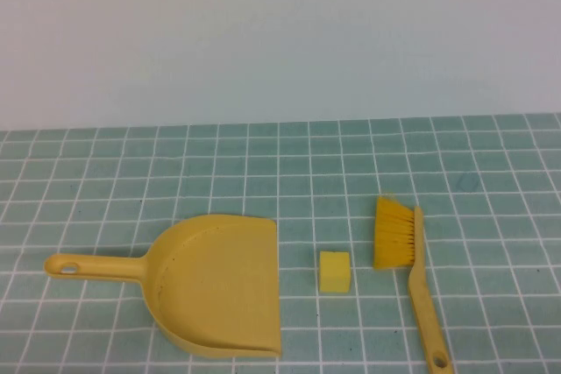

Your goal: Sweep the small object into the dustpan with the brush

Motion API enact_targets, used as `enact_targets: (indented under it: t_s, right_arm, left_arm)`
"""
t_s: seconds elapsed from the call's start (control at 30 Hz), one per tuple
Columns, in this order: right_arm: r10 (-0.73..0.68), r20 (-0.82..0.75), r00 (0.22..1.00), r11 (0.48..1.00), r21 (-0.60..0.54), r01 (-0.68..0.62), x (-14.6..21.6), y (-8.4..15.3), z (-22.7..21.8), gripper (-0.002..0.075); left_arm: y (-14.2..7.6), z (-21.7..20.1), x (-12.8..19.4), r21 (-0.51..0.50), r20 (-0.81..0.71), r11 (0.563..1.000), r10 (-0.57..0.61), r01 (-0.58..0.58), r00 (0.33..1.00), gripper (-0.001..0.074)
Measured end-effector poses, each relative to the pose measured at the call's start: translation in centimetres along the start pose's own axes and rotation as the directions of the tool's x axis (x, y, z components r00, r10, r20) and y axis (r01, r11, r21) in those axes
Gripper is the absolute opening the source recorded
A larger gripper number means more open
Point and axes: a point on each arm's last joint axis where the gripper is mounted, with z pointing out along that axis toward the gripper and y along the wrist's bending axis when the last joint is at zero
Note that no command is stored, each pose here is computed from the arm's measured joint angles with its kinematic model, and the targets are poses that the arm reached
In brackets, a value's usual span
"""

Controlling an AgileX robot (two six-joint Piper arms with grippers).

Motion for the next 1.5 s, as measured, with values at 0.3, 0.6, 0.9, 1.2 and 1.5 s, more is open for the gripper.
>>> enact_targets:
  t_s: [0.3,0.6,0.9,1.2,1.5]
  right_arm:
    - [0.007,0.002,1.000,1.000,-0.003,-0.007,0.0,0.0,0.0,-0.0001]
    - [0.007,0.132,0.991,1.000,0.013,-0.009,-1.2,-0.1,-0.1,-0.0001]
    - [0.004,0.270,0.963,0.999,0.031,-0.013,-2.4,-0.3,-0.3,-0.0001]
    - [-0.015,0.296,0.955,0.999,0.040,0.003,-2.7,-0.3,-0.4,-0.0001]
    - [0.057,0.396,0.916,0.997,0.020,-0.071,-3.9,-0.5,-0.9,-0.0001]
  left_arm:
    - [0.1,-0.1,-1.0,-0.007,0.111,1.000,-0.017,0.018,0.994,0.0000]
    - [0.3,-0.4,-2.8,-0.030,0.310,1.000,0.003,0.007,0.951,0.0000]
    - [0.3,-0.6,-3.2,-0.024,0.350,0.999,-0.023,0.034,0.936,0.0000]
    - [0.4,-0.6,-3.3,0.038,0.360,0.978,-0.206,0.206,0.910,0.0000]
    - [0.5,-1.9,-6.0,0.148,0.464,0.915,-0.399,0.375,0.791,0.0000]
